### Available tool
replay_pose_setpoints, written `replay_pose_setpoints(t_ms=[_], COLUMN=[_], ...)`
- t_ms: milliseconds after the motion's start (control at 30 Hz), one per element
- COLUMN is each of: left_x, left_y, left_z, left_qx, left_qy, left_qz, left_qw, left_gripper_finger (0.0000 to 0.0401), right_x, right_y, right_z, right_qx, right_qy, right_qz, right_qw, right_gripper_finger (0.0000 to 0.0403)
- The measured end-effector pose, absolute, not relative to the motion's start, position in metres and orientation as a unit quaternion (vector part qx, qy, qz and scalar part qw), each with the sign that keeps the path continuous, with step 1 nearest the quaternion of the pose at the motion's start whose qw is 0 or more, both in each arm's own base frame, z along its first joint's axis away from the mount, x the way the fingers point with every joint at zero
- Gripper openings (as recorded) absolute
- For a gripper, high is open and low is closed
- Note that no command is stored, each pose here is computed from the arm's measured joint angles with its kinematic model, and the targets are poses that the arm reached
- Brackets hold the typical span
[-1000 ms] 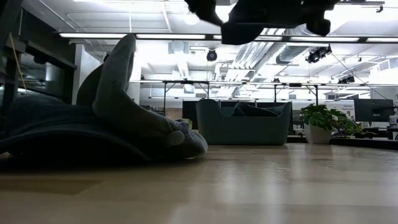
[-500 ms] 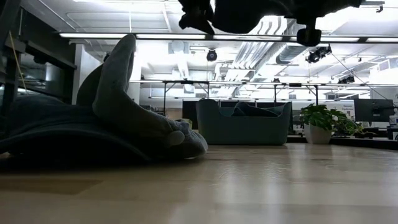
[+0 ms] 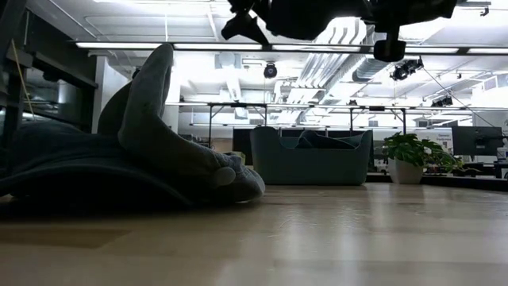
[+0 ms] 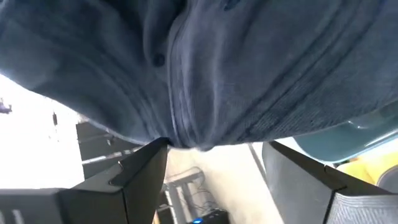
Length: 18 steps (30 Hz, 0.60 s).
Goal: Pick & Place hat
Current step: Put the right blue cap into the blue bin
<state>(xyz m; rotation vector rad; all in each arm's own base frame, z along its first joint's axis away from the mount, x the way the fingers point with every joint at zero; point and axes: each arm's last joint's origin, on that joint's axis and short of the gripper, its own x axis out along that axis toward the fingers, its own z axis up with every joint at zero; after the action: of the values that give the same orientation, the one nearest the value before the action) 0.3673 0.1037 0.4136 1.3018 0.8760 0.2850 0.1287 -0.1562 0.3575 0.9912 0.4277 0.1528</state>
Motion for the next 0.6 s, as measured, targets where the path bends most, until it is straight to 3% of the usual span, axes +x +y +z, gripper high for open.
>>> replay_pose_setpoints(t_ms=[233, 600], left_x=[0.372, 0.376], left_y=[0.091, 0.081], left_z=[0.413, 0.414], left_qx=[0.625, 0.633], left_qy=[0.384, 0.353], left_qz=[0.095, 0.072], left_qw=[0.673, 0.686], left_gripper_finger=[0.0259, 0.0258], right_x=[0.133, 0.136], right_y=[-0.152, -0.150], right_z=[0.357, 0.358], right_qx=[0.468, 0.451], right_qy=[0.209, 0.207], right_qz=[0.088, 0.108], right_qw=[0.854, 0.861], right_gripper_finger=[0.0006, 0.0006])
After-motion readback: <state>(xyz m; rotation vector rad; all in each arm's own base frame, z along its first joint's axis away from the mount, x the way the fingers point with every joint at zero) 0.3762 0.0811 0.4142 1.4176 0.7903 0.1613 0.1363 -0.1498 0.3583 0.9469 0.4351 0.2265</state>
